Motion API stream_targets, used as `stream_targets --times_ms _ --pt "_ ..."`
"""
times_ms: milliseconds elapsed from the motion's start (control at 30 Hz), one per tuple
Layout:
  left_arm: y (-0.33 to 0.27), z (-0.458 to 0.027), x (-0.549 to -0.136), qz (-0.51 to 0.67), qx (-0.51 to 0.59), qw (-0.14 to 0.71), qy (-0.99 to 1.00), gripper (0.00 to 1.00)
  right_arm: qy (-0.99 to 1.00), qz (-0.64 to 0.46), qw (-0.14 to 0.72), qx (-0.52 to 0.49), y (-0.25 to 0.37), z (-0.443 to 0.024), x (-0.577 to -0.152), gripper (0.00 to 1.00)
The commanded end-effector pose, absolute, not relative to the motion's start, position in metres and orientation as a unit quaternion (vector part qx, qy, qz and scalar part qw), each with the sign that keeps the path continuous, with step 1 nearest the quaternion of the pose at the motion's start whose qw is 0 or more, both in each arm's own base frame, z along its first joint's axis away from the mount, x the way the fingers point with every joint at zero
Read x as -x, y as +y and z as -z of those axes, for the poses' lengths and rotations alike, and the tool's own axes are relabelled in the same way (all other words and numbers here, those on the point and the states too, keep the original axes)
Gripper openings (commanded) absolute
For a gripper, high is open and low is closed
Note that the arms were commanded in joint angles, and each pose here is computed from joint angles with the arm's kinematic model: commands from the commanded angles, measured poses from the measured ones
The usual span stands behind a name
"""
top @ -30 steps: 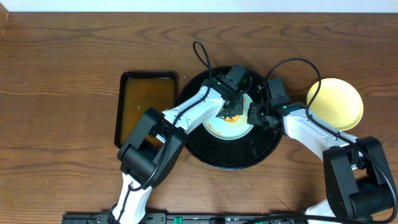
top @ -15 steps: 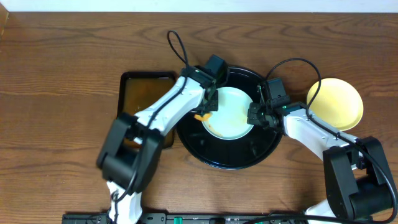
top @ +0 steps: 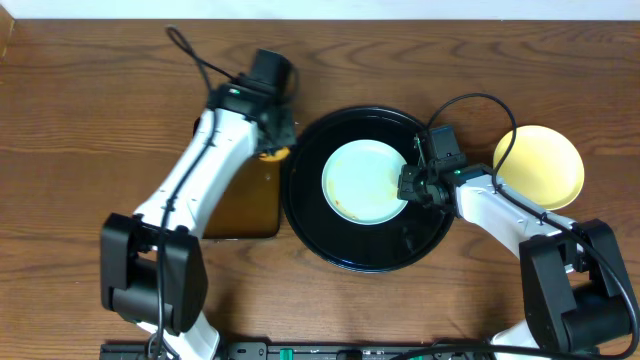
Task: Clean dirty plates on tray and stack at the side
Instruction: 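Place the sponge back in the water tray with the left gripper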
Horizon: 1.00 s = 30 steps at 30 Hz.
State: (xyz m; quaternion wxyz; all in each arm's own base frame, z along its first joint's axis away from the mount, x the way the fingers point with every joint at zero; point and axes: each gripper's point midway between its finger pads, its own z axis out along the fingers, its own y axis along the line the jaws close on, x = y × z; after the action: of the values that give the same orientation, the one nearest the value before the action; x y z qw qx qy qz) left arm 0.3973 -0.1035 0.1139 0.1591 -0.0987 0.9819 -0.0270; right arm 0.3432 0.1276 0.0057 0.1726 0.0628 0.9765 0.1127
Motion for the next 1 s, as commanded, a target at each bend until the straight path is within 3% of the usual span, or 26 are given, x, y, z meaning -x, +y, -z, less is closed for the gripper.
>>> stream_targets --times_ms 0,333,533,600,700,800,967 --pt "-0.093 -0.103 -0.401 0.067 0.063 0.137 0.986 0.07 0.981 -0.097 0.159 -0.059 0.124 0.003 -0.336 0.01" --pt "-0.045 -0.029 -0.388 0.133 0.088 0.043 0.986 0.07 0.981 -0.097 0.158 -0.059 0.124 0.003 -0.336 0.01" --pt "-0.011 0.003 -0.377 0.104 0.101 0.009 0.989 0.07 0.981 -0.097 0.158 -0.059 0.124 0.003 -0.336 0.01" --pt "0.006 0.007 -0.377 0.069 0.113 0.01 0.991 0.13 0.981 -0.097 0.158 -0.059 0.124 0.003 -0.336 0.01" --pt "0.029 0.008 -0.378 0.013 0.15 0.018 0.988 0.13 0.981 -0.097 0.159 -0.059 0.124 0.003 -0.336 0.01" --pt "0.023 0.004 -0.382 0.024 0.151 0.026 0.988 0.07 0.981 -0.097 0.158 -0.059 0.124 0.004 -0.336 0.01" --pt "0.002 -0.025 -0.394 0.035 0.096 0.065 0.993 0.07 0.981 -0.097 0.158 -0.059 0.124 0.004 -0.335 0.01"
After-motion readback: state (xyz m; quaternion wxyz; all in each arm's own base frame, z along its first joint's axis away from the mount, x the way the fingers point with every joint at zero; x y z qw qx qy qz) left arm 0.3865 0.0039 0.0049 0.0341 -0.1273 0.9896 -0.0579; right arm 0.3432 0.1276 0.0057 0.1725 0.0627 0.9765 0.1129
